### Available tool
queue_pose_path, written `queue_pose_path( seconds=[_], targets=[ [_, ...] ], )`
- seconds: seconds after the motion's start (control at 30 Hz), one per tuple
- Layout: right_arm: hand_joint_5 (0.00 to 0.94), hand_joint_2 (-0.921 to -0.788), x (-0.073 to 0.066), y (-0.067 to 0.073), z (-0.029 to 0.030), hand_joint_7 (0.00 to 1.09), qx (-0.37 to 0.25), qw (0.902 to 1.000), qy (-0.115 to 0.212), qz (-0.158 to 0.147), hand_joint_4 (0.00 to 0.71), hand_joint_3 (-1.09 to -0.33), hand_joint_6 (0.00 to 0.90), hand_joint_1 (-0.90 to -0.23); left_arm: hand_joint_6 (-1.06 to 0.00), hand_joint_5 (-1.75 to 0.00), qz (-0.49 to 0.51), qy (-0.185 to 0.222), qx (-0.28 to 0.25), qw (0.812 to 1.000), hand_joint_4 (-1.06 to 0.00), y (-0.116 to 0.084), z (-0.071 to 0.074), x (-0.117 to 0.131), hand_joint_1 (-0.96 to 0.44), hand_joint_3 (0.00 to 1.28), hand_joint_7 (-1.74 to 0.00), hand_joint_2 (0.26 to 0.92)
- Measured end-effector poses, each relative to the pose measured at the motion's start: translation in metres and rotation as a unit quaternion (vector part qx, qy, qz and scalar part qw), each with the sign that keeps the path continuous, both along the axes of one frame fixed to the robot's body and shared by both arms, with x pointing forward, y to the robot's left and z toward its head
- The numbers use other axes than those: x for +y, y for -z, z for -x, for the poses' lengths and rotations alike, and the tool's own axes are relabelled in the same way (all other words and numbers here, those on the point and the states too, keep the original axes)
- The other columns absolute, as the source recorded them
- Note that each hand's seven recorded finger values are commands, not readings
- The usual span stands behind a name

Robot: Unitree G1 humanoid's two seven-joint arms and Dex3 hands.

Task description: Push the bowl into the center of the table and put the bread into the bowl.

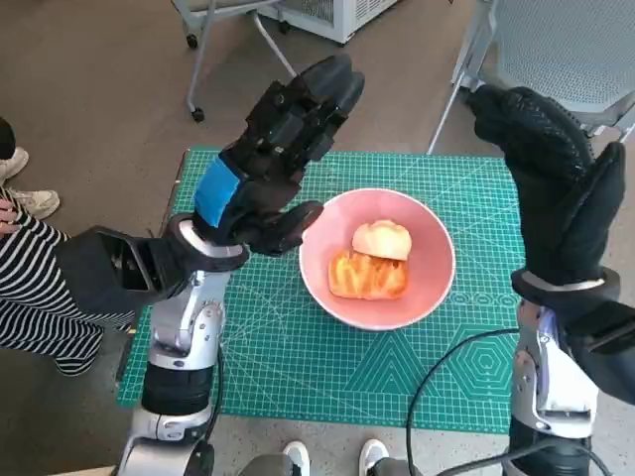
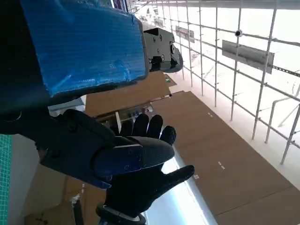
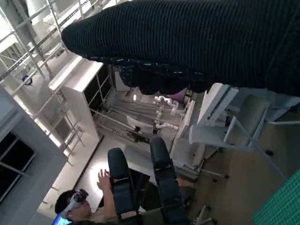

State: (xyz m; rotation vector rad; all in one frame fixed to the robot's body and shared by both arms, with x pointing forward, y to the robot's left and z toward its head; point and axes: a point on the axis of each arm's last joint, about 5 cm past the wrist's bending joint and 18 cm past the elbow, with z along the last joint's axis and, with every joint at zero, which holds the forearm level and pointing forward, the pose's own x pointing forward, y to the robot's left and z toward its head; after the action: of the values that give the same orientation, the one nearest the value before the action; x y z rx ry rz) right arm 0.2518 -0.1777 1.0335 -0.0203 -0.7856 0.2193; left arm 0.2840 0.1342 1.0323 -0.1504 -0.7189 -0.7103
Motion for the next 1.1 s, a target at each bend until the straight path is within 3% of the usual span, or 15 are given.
queue_pose_path(
  seconds=[1.1],
  targets=[
    [0.000, -0.921, 0.0001, 0.0004, -0.0001, 0.55, 0.001, 1.0000, -0.005, -0.006, 0.214, -0.605, 0.111, -0.700, 0.00, 0.00, -0.004, 0.003, 0.002, 1.000, 0.00, 0.0010, -0.0004, 0.0006, -0.59, 0.58, -0.44, 0.788]
  ],
)
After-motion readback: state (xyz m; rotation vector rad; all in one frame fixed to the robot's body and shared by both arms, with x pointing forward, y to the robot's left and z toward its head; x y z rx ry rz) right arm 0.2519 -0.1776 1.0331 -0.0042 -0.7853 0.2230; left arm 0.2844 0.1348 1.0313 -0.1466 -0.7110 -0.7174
